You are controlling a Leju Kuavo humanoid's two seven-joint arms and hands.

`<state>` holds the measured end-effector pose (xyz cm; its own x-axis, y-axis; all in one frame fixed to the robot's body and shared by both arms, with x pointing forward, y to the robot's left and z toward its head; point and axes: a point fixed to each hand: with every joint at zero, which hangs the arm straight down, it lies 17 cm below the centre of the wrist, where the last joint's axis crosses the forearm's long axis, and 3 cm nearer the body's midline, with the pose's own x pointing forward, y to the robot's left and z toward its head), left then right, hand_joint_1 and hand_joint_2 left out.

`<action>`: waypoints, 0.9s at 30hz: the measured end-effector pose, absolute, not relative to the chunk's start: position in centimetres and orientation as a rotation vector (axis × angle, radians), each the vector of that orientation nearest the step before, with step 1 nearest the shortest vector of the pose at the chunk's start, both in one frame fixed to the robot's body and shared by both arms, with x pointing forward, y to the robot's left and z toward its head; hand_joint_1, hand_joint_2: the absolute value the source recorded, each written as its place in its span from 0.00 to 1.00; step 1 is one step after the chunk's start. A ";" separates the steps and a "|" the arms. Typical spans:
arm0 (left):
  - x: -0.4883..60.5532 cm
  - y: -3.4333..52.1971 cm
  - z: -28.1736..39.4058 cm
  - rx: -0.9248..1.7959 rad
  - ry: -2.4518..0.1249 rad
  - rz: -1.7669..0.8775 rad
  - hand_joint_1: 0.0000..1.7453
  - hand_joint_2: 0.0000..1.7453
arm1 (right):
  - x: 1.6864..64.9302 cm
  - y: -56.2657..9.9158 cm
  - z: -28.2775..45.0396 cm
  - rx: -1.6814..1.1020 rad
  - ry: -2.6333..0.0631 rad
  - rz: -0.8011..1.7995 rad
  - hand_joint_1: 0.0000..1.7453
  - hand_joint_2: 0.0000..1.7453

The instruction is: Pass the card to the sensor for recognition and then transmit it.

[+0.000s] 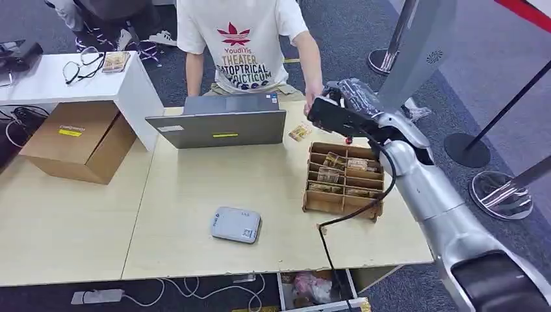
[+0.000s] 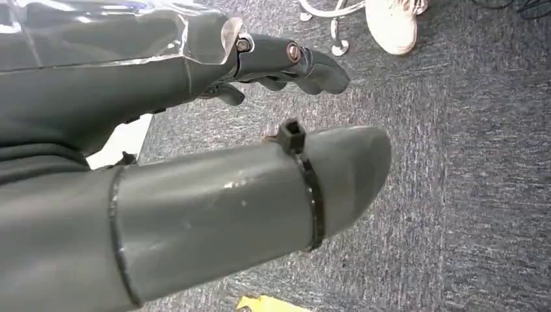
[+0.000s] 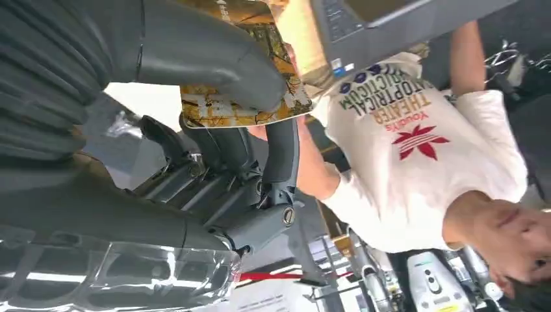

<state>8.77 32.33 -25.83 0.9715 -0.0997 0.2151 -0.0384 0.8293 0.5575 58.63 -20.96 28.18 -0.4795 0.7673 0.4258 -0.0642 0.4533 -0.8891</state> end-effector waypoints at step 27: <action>8.7 32.1 -25.9 0.585 -0.234 -0.038 0.00 0.00 | 59.0 -14.3 24.4 -0.425 -1.745 1.176 1.00 1.00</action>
